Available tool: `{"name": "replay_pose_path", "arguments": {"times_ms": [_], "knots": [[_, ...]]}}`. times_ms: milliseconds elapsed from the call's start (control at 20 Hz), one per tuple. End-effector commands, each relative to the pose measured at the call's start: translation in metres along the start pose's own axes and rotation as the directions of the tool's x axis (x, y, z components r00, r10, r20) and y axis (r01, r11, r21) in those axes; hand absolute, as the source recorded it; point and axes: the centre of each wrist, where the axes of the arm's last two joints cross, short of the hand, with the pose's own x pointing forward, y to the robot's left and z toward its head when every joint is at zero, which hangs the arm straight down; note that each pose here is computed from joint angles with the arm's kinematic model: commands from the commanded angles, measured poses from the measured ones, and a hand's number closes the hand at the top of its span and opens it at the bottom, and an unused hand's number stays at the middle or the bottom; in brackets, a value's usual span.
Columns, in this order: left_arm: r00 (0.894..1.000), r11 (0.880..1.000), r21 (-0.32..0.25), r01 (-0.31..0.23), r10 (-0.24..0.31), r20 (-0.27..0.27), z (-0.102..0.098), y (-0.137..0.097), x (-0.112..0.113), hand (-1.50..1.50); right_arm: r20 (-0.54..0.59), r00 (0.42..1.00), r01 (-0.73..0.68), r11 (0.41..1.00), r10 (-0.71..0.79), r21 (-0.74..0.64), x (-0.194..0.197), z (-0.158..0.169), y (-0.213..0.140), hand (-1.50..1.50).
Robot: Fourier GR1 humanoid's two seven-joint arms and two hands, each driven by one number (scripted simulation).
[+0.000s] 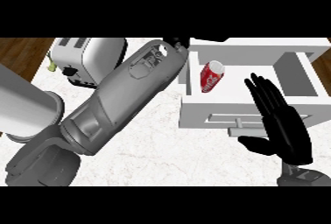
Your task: Pick up the can, place it into the drawer and close the drawer
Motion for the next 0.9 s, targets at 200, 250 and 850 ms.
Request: {"name": "replay_pose_path", "arguments": {"times_ms": [200,250,850], "knots": [[1.0,1.0,0.025,0.005,-0.005,-0.008,-0.016,0.045,0.013,-1.5,-0.07,0.997,-0.017,1.0,0.016,-0.02,-0.034,-0.02,0.051,-1.5],[1.0,1.0,0.018,0.022,-0.022,-0.004,-0.009,0.046,0.007,-1.5,-0.057,0.997,-0.049,0.999,0.049,-0.011,-0.02,-0.033,0.057,-1.5],[0.999,0.999,-0.003,0.032,-0.032,-0.027,-0.01,0.103,0.014,-1.5,-0.107,0.979,-0.176,0.984,0.172,-0.028,-0.046,-0.077,0.087,-1.5]]}}
